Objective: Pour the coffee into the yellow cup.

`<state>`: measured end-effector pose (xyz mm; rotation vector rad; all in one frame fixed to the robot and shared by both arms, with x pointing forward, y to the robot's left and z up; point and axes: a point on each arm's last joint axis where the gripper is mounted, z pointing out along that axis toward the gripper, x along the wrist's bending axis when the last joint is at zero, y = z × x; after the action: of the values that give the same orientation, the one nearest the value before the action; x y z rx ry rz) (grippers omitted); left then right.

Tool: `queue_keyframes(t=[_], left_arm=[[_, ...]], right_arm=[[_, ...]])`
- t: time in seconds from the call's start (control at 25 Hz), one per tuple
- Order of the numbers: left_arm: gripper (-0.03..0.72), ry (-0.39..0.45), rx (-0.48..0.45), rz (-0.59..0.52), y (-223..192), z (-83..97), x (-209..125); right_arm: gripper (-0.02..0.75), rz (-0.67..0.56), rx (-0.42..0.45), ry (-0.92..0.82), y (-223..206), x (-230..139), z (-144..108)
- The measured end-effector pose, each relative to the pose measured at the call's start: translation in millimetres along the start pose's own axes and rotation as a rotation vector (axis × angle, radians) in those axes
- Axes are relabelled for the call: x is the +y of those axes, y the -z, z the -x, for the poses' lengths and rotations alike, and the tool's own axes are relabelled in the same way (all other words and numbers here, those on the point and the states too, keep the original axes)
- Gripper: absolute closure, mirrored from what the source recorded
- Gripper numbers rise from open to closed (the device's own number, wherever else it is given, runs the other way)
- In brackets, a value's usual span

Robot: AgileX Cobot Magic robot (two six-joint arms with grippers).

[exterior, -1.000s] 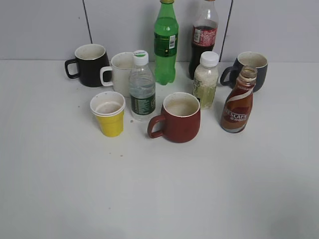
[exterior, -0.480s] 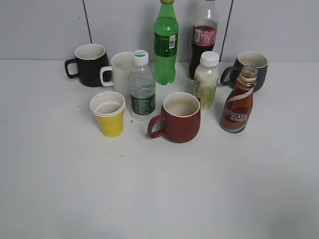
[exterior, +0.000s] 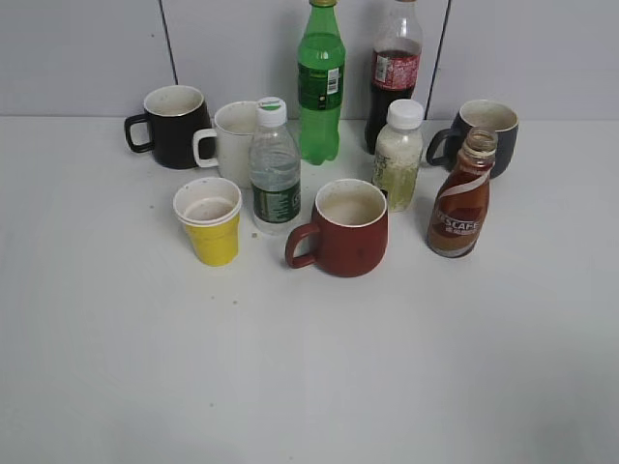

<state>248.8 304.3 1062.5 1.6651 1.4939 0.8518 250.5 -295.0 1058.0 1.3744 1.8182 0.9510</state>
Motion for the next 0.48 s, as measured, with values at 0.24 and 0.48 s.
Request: queue_keyframes(t=[0.24,0.48], left_arm=[[0.265,0.067,0.117,0.084,12.6,-0.3,-7.2],[0.265,0.067,0.121,0.117,17.1,0.1,-10.1]], right_arm=[[0.146,0.094,-0.113,-0.054,14.1,-8.0,-1.5],[0.146,0.108,-0.116,-0.053,16.0,-9.5,-2.0]])
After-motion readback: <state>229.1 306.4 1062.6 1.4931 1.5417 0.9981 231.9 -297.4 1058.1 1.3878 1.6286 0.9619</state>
